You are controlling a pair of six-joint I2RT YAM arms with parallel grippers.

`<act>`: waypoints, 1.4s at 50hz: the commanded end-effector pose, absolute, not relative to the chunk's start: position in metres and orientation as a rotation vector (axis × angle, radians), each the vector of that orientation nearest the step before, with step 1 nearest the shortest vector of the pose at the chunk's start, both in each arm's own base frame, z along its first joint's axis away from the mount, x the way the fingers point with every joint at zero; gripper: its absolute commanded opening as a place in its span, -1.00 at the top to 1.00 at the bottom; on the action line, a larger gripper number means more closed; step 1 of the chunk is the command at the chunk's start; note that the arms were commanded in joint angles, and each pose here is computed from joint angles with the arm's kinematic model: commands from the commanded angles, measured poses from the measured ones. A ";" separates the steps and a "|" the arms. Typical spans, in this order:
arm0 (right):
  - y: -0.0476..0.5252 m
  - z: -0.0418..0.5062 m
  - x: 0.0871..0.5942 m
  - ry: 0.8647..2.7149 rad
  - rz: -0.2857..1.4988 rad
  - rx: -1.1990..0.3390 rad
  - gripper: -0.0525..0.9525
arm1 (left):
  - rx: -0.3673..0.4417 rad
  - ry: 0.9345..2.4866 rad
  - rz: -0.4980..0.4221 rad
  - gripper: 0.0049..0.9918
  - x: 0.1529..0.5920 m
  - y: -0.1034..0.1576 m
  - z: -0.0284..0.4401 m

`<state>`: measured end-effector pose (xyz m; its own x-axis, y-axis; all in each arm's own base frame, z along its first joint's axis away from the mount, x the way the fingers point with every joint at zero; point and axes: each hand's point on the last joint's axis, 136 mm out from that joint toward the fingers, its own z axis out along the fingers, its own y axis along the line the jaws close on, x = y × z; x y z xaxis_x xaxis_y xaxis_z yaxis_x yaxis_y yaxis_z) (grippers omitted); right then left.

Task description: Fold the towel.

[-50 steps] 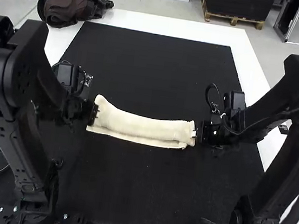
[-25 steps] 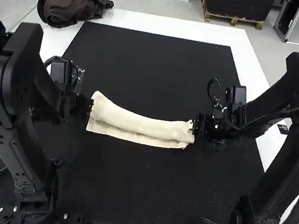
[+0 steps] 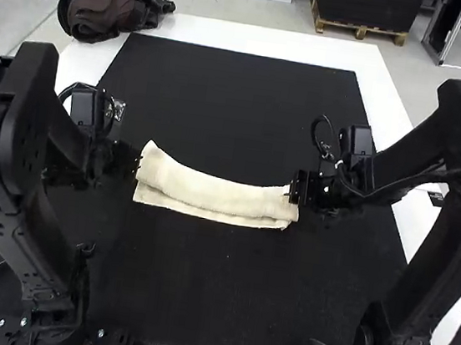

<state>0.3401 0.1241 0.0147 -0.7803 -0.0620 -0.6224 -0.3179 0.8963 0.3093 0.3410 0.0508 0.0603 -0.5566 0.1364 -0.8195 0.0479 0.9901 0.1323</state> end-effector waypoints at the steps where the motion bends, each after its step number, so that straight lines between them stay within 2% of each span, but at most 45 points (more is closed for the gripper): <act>1: 0.136 0.016 0.344 2.427 0.548 -0.279 -0.91 | 0.110 2.105 0.121 -0.96 0.350 0.056 0.078; 13: 0.140 0.012 0.344 2.433 0.547 -0.289 -0.91 | 0.030 2.073 0.148 -0.96 0.354 0.072 0.089; 27: 0.138 0.000 0.343 2.452 0.532 -0.290 -0.91 | -0.137 1.994 0.139 -0.96 0.351 0.105 0.115; 39: 0.142 -0.006 0.345 2.455 0.540 -0.305 -0.88 | -0.153 2.008 0.144 -0.96 0.346 0.109 0.112; 42: 0.148 -0.011 0.341 2.467 0.567 -0.325 -0.56 | -0.154 2.012 0.143 -0.96 0.346 0.108 0.111; 47: 0.159 -0.019 0.331 2.497 0.644 -0.345 0.95 | -0.155 2.014 0.144 -0.95 0.345 0.109 0.111; 58: 0.152 -0.020 0.326 2.549 0.670 -0.305 0.94 | -0.159 2.020 0.147 -0.95 0.345 0.109 0.111; 70: 0.122 0.024 0.347 2.468 0.634 -0.196 0.94 | -0.157 2.020 0.153 -0.95 0.344 0.109 0.112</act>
<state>0.3338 0.1310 -0.0068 -0.8561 -0.0431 -0.5150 -0.2753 0.8814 0.3839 0.3368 0.1043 0.0891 -0.4880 -0.0552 -0.8711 -0.1712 0.9847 0.0335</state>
